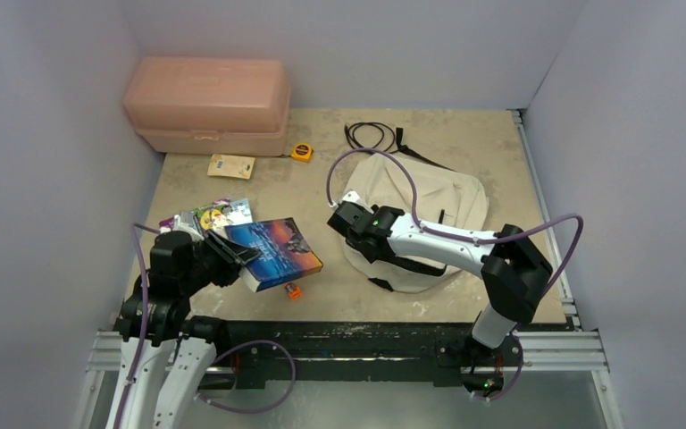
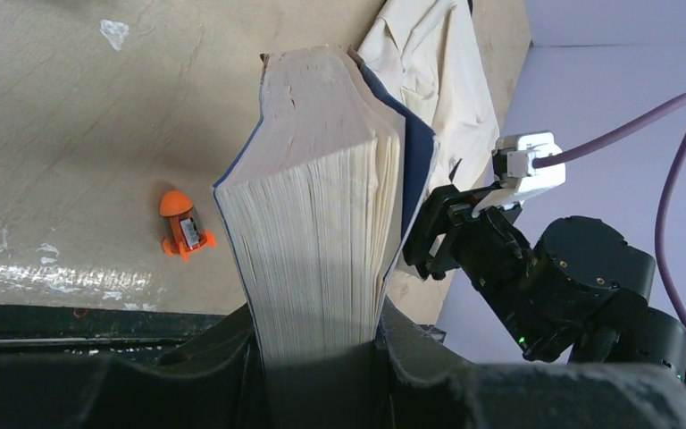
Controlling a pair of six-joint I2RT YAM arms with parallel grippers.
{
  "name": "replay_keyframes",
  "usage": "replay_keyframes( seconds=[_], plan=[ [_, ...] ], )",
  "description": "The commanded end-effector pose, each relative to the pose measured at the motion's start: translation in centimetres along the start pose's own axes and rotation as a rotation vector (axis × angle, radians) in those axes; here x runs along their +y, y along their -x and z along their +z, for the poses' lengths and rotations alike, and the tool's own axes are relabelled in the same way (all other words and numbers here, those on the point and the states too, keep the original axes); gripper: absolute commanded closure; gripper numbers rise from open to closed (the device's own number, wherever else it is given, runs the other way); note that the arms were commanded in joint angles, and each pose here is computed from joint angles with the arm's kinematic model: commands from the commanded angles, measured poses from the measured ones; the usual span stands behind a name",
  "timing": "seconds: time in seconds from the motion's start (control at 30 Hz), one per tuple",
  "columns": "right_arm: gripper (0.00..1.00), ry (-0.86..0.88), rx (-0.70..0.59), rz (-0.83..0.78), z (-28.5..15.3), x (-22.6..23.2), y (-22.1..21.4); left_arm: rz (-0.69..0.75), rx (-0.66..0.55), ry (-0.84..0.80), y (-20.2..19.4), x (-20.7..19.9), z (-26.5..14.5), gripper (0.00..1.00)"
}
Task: Pack the student bag
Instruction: Place the book in the student bag.
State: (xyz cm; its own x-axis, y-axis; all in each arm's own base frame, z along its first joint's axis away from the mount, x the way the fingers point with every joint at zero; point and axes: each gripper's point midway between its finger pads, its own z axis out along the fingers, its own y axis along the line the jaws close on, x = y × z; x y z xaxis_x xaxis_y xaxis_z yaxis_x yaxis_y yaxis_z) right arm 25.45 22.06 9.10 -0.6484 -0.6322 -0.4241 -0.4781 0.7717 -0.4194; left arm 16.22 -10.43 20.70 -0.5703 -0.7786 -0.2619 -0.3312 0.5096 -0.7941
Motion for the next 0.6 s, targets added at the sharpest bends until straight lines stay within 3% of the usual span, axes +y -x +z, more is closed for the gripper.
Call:
replay_keyframes(
  seconds=[0.0,0.27,0.57],
  plan=[
    [0.43,-0.151,-0.036,0.04,-1.7,-3.4,0.8,0.067,-0.04,-0.256,1.2,-6.3,-1.8,1.0],
    [0.39,-0.213,0.002,0.062,-2.6,-4.7,-0.6,0.063,-0.008,-0.268,1.1,-6.6,-0.9,1.0],
    [0.25,-0.033,-0.008,0.119,-4.3,-3.0,-1.0,0.071,0.016,-0.287,1.1,-7.3,-0.5,1.0]
  ],
)
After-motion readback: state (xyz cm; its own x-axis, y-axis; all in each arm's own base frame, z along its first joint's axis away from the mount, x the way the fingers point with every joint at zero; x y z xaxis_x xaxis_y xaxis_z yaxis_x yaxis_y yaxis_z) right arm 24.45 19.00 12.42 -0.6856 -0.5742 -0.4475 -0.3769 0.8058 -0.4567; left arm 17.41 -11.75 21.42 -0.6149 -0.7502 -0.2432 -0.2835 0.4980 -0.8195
